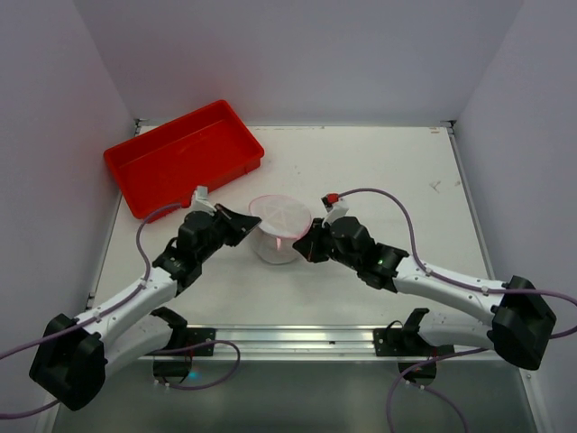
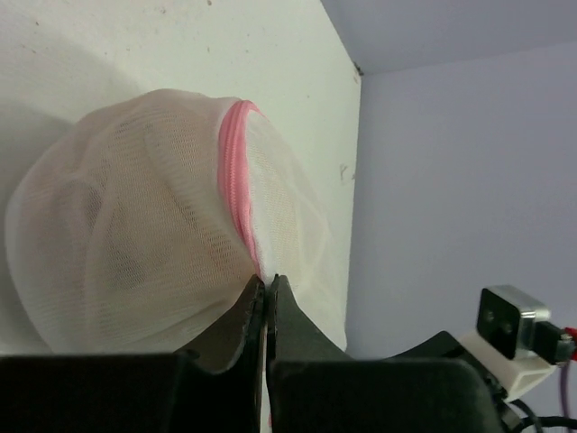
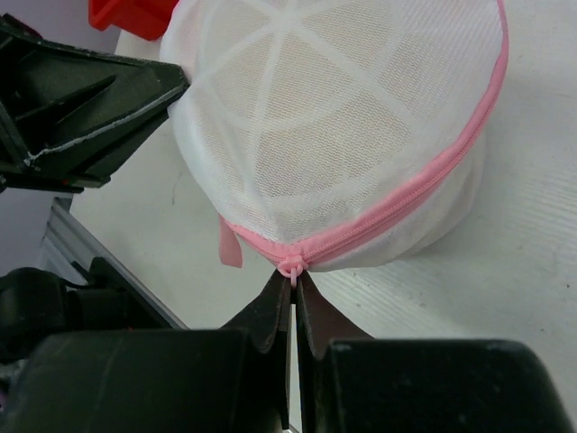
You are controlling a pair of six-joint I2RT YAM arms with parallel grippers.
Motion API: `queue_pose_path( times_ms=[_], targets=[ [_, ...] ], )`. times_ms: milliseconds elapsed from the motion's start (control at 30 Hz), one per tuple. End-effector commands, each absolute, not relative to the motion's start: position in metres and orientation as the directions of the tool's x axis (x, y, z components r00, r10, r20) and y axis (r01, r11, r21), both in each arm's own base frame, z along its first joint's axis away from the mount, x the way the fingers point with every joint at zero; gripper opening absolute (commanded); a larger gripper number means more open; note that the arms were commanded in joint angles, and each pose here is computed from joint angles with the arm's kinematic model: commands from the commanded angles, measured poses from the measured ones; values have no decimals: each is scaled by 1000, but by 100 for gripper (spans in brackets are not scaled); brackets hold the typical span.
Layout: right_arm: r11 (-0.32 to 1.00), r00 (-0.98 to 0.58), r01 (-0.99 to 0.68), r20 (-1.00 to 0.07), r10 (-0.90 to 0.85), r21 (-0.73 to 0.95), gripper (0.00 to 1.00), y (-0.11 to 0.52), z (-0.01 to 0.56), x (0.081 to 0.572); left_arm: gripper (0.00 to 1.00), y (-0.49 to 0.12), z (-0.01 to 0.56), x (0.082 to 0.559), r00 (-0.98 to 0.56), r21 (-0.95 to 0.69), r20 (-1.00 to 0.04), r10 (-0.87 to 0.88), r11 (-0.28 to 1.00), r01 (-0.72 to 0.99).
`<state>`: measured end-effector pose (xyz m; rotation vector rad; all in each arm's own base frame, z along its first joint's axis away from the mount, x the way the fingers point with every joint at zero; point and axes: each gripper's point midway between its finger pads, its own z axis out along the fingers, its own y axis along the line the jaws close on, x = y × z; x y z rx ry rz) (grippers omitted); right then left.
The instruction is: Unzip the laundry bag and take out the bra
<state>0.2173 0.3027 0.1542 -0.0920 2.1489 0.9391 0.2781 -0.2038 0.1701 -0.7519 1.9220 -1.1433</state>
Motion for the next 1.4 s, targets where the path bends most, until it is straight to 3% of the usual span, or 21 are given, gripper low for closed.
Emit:
queue_pose_path(
  times_ms=[0, 167, 267, 367, 400, 500, 533, 733, 933, 1200, 1300, 1367],
  targets=[
    [754, -676, -401, -723, 139, 520, 0, 289, 152, 212, 0, -201, 178, 286, -589, -829, -484, -647, 555, 71],
    [751, -667, -445, -740, 85, 488, 0, 289, 153, 209, 0, -193, 179, 305, -621, -756, -583, -525, 630, 177],
    [707, -684, -463, -723, 99, 535, 0, 308, 159, 209, 0, -193, 182, 314, -670, -752, -574, -471, 628, 203],
    [673, -696, -469, -708, 117, 572, 0, 331, 163, 213, 36, -196, 194, 308, -686, -778, -544, -483, 597, 196],
    [670, -699, -469, -705, 116, 576, 0, 337, 163, 213, 64, -193, 196, 307, -676, -782, -539, -502, 597, 180],
    [649, -703, -483, -702, 112, 588, 0, 360, 168, 215, 97, -178, 204, 300, -630, -788, -528, -570, 606, 113],
    [646, -708, -479, -697, 116, 595, 0, 365, 169, 214, 100, -172, 196, 294, -637, -780, -510, -578, 622, 60],
    [631, -708, -469, -690, 149, 618, 0, 389, 174, 220, 96, -162, 179, 258, -621, -837, -401, -673, 546, -50],
    [646, -703, -461, -694, 153, 609, 0, 389, 171, 222, 85, -167, 157, 232, -616, -868, -310, -725, 480, -129],
    [651, -702, -466, -698, 140, 599, 0, 388, 168, 221, 73, -192, 165, 242, -608, -898, -281, -742, 428, -107],
    [655, -703, -457, -695, 148, 602, 0, 386, 165, 221, 60, -199, 164, 246, -595, -917, -240, -767, 379, -120],
    [661, -700, -453, -698, 152, 598, 0, 384, 163, 222, 46, -200, 162, 248, -587, -915, -235, -775, 379, -134]
  ],
)
